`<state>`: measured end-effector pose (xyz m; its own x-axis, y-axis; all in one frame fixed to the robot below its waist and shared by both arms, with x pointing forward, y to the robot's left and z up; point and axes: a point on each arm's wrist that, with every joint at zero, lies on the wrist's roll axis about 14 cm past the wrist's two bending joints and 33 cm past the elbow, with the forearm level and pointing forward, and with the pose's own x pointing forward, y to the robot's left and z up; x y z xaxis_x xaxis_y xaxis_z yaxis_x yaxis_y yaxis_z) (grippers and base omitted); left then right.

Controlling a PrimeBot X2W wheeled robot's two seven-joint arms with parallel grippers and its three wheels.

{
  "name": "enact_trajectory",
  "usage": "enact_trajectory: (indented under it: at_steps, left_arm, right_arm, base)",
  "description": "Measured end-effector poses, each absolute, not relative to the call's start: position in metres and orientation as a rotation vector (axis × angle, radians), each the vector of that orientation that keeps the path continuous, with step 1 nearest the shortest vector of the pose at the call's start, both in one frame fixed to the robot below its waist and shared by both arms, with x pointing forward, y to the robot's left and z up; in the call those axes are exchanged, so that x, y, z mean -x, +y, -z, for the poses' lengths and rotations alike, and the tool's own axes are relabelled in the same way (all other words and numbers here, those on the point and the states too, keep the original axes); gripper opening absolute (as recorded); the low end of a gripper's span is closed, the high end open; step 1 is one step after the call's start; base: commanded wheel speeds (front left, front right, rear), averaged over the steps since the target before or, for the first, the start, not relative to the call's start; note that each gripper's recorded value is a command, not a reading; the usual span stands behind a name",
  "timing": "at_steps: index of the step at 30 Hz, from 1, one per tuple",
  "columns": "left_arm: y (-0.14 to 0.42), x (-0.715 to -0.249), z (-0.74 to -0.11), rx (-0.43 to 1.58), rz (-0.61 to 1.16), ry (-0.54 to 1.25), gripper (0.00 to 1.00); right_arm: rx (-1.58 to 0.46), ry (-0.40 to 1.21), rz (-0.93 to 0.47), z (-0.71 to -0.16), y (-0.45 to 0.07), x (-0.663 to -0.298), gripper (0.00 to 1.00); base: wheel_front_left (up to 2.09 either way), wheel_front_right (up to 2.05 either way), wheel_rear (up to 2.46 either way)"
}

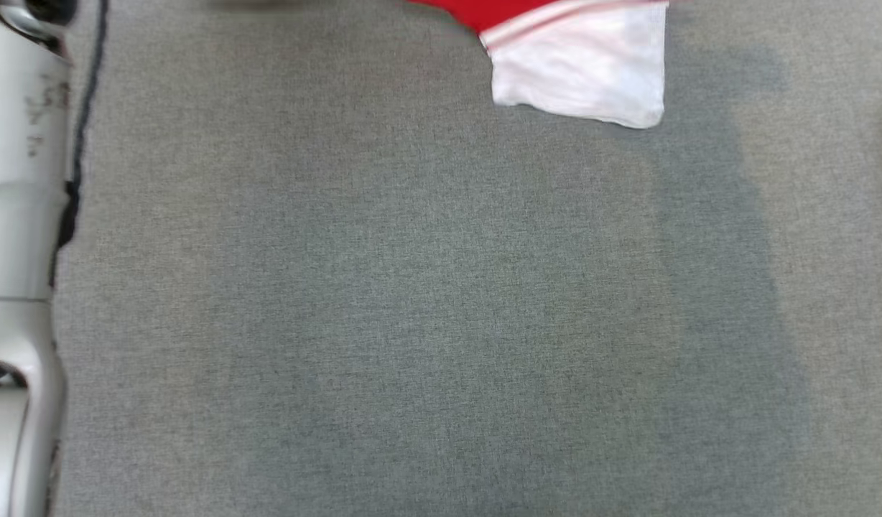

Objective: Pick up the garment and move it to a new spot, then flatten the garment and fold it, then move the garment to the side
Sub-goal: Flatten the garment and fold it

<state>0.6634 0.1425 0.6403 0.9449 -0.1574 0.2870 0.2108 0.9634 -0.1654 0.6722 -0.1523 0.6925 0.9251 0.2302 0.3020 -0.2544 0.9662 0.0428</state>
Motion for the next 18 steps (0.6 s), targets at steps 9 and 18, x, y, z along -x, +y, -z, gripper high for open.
enact_trajectory:
  at_steps: [9,18]
  left_arm:
    - [0.140,-0.668,-0.509,0.232,0.146,0.061,0.00]
    - [0.142,-0.641,-0.428,0.283,0.109,0.225,0.00]
  right_arm:
    - [-0.122,-0.032,-0.282,-0.578,-0.117,-0.687,0.00]
    - [-0.173,0.115,-0.267,-0.484,-0.122,-0.654,0.00]
  base:
    - [0.00,0.00,0.00]
    - [0.00,0.00,0.00]
